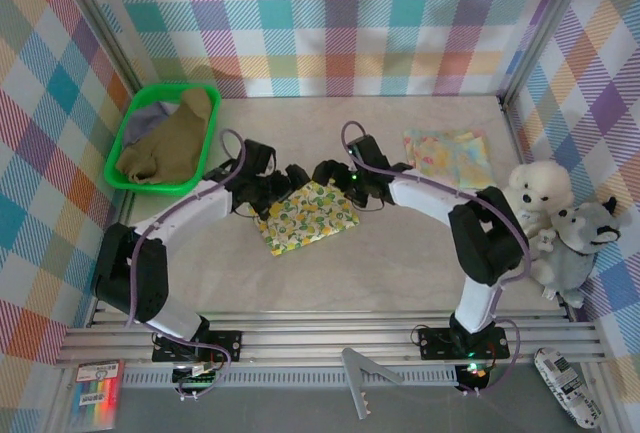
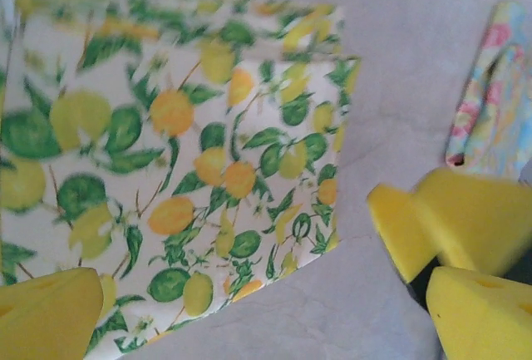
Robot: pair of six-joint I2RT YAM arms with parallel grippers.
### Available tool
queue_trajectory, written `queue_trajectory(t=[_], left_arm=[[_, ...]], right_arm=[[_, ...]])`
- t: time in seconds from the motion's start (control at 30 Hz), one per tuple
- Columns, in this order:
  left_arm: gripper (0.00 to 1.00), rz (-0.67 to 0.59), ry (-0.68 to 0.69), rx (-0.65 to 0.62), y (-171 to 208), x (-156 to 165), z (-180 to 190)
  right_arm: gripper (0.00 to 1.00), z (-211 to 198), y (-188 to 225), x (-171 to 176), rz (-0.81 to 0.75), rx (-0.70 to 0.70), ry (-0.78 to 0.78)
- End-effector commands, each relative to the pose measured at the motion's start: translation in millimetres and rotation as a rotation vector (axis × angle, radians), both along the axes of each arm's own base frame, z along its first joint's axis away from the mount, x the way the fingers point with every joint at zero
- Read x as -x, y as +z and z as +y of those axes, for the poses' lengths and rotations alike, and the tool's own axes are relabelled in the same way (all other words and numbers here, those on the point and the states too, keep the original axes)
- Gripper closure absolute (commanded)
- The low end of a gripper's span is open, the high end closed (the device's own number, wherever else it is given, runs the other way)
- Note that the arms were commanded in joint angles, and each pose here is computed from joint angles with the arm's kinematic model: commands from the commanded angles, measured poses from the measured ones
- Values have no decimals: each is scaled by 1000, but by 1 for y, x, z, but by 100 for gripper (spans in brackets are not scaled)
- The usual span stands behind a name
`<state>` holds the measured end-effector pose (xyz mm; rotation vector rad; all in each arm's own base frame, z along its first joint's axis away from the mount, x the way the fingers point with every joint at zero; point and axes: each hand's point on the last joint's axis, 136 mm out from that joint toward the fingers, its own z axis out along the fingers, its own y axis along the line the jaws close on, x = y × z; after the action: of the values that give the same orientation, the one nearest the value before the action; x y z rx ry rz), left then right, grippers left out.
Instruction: Fold and stack the skirts
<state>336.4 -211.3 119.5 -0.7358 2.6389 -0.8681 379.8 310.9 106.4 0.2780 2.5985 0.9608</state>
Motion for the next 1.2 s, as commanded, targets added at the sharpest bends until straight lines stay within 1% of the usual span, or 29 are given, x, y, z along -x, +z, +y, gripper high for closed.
queue_trajectory(t=[0.0,0.13,0.23,0.33,0.4,0.47,0.53,0.6,0.63,0.7,0.73,0.8,0.87,0.93,1.0,1.07,1.13,1.17], left_arm=[[0,98,167,44,-30,0,5],[0,127,239,-63,-60,-3,31],[0,183,277,-110,-85,6,47],[0,209,286,-148,-101,20,61],[0,234,268,-198,-109,30,71],[0,254,249,-235,-114,37,78],[0,252,230,-245,-116,40,81],[1,215,211,-229,-113,37,80],[2,200,203,-228,-111,36,80],[3,154,129,-221,-106,29,76],[3,137,81,-226,-104,27,73],[4,149,-9,-295,-104,27,76],[4,146,-62,-339,-105,28,82],[3,132,-94,-341,-104,29,86],[2,127,-148,-303,-103,28,85],[2,140,-212,-312,-106,30,85],[2,143,-272,-328,-105,32,85],[1,127,-294,-317,-99,31,83]], right_arm=[[1,15,-4,-17,-19,-14,60],[1,22,-22,-27,38,1,47],[1,19,-35,-27,93,-3,20],[1,18,-26,-29,48,-43,43],[1,10,-18,-32,1,-26,75],[2,2,-14,-35,-52,17,128],[6,-1,-20,-36,-105,77,229],[11,-2,-33,-33,-121,142,336],[13,1,-37,-31,-127,150,384],[21,9,-41,-26,-141,132,478],[25,12,-43,-25,-140,126,500],[33,16,-49,-22,-124,102,536],[39,19,-54,-19,-105,85,547],[41,19,-59,-17,-89,83,549],[43,21,-58,-14,-88,65,556],[45,30,-49,-7,-95,-6,597],[51,35,-45,-2,-98,-41,623],[53,36,-45,0,-98,-50,634]])
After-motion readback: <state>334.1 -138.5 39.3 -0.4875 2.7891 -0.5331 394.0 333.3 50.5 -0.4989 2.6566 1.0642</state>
